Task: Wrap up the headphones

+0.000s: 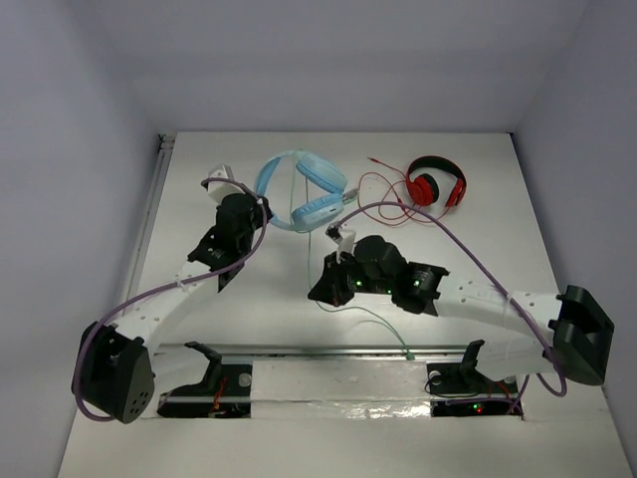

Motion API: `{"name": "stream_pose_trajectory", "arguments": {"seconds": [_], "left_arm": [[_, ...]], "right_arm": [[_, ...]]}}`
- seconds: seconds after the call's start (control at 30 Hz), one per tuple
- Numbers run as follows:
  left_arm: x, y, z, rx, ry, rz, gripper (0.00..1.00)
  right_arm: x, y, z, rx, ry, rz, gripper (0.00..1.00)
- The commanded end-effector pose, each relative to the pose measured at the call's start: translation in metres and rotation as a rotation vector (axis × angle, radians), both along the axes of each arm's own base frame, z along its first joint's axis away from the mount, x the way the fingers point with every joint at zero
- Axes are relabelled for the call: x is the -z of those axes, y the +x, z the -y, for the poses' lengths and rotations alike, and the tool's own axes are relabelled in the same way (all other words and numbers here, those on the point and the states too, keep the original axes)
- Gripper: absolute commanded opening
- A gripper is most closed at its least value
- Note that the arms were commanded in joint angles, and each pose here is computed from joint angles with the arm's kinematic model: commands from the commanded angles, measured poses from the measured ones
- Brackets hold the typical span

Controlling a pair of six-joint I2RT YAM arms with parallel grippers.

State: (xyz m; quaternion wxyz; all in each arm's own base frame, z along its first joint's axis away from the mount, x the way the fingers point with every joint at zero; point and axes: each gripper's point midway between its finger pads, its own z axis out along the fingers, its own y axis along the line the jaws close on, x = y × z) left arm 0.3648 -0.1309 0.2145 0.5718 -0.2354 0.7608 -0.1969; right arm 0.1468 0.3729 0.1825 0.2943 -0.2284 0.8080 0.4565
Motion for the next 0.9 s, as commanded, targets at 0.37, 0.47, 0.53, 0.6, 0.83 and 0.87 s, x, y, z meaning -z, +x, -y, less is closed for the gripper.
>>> {"name": "stream_pose_trajectory", "arguments": {"seconds": [0.37,0.47,0.53,0.6,0.83,0.87], "left_arm": [[0.025,-0.027,0.039,0.046,0.102,-0.006,0.0],[0.048,-0.048,0.032,0.056,0.19,-0.073,0.0],[0.055,-0.061,0.025,0.059,0.223,-0.099,0.0],[0.065,-0.075,0.024,0.088,0.243,-0.125,0.0],[0.081,-0.122,0.034,0.247,0.25,-0.233,0.0],[0.081,-0.125,0.038,0.277,0.266,-0.241,0.0]], "right_arm": [[-0.033,0.0,-0.013,-0.115,-0.133,0.041,0.0],[-0.041,-0.002,-0.008,-0.132,-0.152,0.064,0.0],[-0.046,0.006,-0.005,-0.109,-0.178,0.101,0.0],[-0.042,0.01,0.002,-0.087,-0.228,0.108,0.0],[-0.026,0.032,0.019,0.007,-0.377,0.155,0.0],[-0.025,0.034,0.023,0.015,-0.399,0.159,0.0]]}}
